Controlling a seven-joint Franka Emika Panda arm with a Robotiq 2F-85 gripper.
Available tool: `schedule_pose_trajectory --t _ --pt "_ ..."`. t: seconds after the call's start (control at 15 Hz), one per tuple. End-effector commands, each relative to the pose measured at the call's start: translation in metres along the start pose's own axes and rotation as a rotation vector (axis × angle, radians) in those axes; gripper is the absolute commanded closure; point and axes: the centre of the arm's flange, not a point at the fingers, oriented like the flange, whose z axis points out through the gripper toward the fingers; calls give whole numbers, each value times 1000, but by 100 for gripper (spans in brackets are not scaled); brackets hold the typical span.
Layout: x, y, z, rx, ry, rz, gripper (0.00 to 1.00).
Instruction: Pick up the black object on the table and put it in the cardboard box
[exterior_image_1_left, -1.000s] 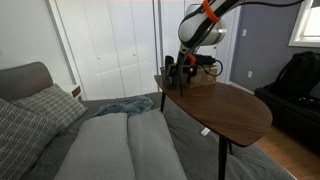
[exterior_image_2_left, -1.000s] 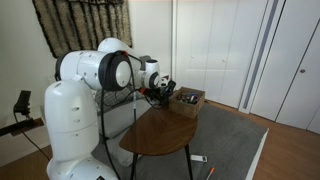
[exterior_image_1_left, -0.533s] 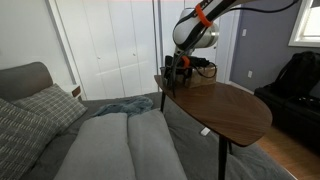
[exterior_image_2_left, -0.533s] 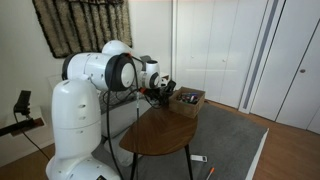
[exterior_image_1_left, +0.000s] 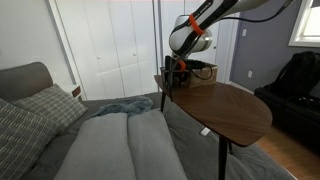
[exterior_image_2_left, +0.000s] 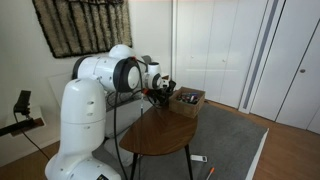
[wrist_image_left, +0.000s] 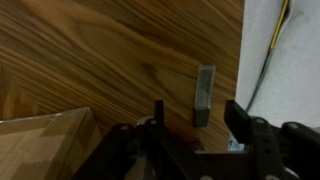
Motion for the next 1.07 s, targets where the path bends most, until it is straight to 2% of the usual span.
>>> schedule_pose_trajectory --t 0.0,0.07,0.33,0.47,0.6,0.67,0.8,0.87,1.0 --pt "15 -19 4 -61 -12 -6 51" --pt "16 -22 5 -67 -16 -15 53" --pt "17 -33 10 -82 -32 -34 48" --pt "17 -35 13 -88 -43 -33 49" --pt "18 -34 17 -94 -52 -30 63" --pt "18 -34 20 -92 -52 -29 74" --pt "20 -33 26 -82 -52 -30 85" --pt "20 -32 26 -81 -51 -27 99" --pt "18 -33 19 -74 -32 -27 96"
